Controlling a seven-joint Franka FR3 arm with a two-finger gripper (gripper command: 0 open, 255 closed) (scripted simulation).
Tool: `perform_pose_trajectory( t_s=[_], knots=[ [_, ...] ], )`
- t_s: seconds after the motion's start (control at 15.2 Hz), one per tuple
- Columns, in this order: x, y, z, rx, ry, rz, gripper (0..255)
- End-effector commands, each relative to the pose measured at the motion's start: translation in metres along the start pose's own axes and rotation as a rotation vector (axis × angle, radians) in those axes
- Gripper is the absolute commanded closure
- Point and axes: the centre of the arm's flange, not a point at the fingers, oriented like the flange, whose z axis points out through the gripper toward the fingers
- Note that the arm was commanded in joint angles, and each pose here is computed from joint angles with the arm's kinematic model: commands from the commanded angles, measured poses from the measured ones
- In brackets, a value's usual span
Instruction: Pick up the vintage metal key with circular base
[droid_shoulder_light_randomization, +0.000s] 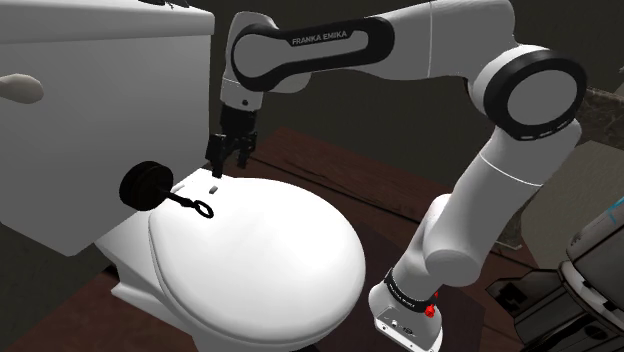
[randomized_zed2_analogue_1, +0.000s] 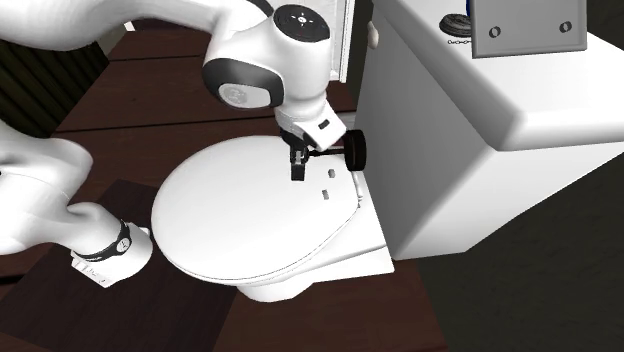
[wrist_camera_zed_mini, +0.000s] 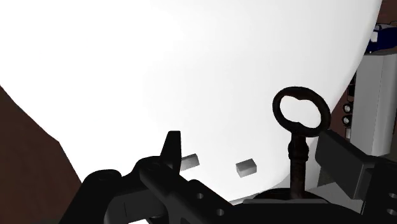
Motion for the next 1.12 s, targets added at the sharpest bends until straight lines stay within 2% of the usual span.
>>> perform_pose_trajectory(
  t_s=[0.0,0.46,1.06],
  knots=[
    [0.021,-0.014,0.009,0.017,-0.001,-0.023,0],
    [0.082,-0.070,0.038,0.073,-0.007,-0.101,0],
    [0.088,-0.065,0.078,0.076,-0.007,-0.106,0]
  ],
)
